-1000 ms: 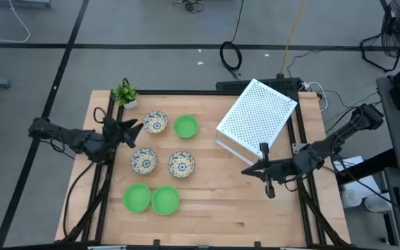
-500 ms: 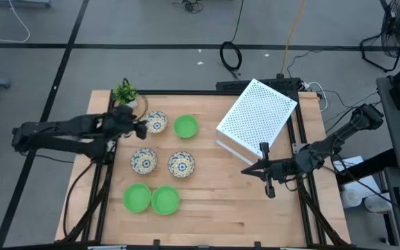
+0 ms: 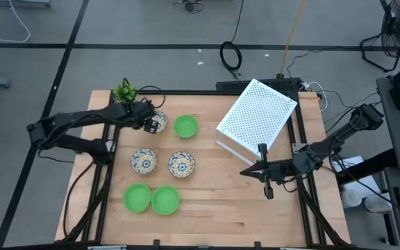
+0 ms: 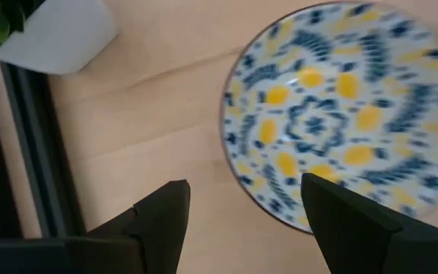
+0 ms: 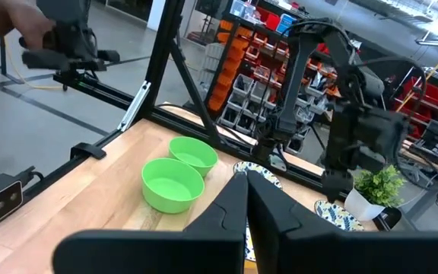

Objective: Pick & Place Mini bowls
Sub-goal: Put the top yellow patterned bowl on the shelf

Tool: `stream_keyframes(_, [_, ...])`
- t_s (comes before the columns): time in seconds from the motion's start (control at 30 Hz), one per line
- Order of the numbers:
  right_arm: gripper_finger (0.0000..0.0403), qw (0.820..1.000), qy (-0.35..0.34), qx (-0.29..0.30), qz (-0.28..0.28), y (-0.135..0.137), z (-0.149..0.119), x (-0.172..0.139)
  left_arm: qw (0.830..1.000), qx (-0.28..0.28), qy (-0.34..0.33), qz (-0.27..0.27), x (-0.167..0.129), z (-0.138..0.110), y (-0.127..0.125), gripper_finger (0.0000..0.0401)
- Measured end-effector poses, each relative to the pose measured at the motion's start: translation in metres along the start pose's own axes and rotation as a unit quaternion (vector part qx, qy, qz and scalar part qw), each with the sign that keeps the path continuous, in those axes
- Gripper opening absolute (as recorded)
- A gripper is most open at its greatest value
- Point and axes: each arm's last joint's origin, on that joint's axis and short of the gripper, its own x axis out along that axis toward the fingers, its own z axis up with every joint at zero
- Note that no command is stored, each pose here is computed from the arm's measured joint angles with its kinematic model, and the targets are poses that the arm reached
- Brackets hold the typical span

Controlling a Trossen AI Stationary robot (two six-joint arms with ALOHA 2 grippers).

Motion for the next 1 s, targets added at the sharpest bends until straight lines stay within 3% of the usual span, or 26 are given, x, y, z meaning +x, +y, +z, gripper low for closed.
stream_keyframes(0.33, [0.0, 1.0, 0.0, 0.015, 0.0, 0.0, 0.0, 0.0, 0.998, -0.01, 0.041, 0.038, 0.027, 0.01, 0.003, 0.0255])
stream_keyframes(0.63, [0.0, 1.0, 0.0, 0.015, 0.0, 0.0, 0.0, 0.0, 0.998, 0.009, 0.053, 0.011, 0.041, 0.015, -0.004, 0.0248])
stream_keyframes(0.83, [0.0, 1.0, 0.0, 0.015, 0.0, 0.0, 0.0, 0.0, 0.997, 0.033, 0.072, 0.023, 0.052, 0.014, -0.007, 0.0159])
stream_keyframes(1.0, [0.0, 1.0, 0.0, 0.015, 0.0, 0.0, 0.0, 0.0, 0.998, 0.032, 0.035, 0.031, 0.055, 0.019, -0.01, 0.0077])
